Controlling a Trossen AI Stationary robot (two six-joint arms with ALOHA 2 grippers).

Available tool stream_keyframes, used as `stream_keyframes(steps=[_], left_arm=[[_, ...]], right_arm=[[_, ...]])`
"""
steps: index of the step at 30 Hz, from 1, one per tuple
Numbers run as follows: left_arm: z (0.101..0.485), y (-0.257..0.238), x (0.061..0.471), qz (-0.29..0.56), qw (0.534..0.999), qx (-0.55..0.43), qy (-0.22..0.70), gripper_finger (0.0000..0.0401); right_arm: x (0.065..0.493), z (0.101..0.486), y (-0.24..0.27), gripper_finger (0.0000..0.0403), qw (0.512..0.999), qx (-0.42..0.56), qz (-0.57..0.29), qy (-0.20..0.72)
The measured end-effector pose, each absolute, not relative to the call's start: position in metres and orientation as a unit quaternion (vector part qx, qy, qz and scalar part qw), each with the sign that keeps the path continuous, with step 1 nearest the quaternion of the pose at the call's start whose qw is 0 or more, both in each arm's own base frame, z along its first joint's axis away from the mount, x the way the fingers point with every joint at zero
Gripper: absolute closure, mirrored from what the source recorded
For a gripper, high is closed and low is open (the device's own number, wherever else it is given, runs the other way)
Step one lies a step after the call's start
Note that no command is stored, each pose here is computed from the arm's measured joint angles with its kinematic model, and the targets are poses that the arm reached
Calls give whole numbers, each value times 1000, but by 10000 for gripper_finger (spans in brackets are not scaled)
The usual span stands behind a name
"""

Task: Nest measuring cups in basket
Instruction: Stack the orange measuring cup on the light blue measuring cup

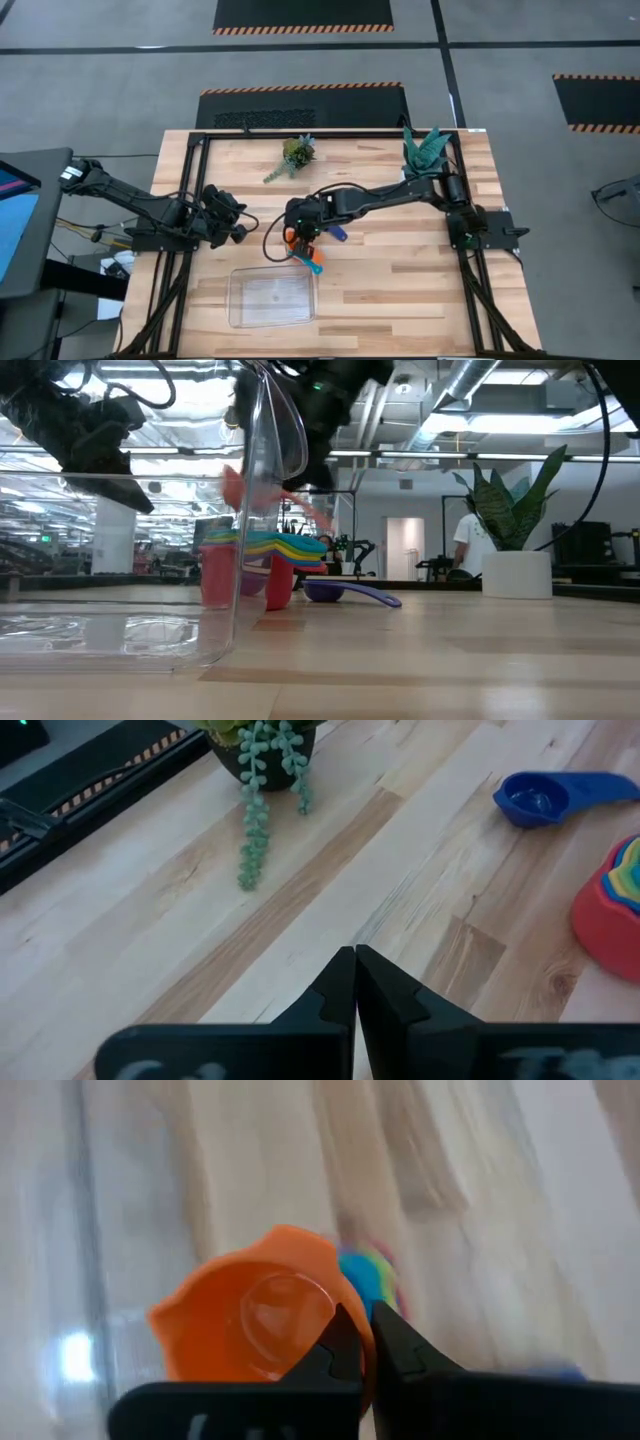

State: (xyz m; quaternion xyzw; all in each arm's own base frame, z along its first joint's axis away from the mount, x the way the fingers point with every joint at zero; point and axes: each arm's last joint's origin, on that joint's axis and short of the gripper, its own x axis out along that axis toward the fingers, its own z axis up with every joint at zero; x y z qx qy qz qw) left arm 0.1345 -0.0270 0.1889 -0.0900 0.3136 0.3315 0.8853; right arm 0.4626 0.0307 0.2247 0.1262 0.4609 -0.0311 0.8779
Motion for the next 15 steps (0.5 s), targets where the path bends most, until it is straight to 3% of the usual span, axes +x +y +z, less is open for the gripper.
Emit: stream_keyframes(steps=[9,15], left_arm=[[189,-27,134,332,885,-92,313,401],[189,-27,134,332,885,-93,313,401]], right_arm=[[463,226,31,347,874,156,-48,459],[463,226,31,342,871,175,-57,456]])
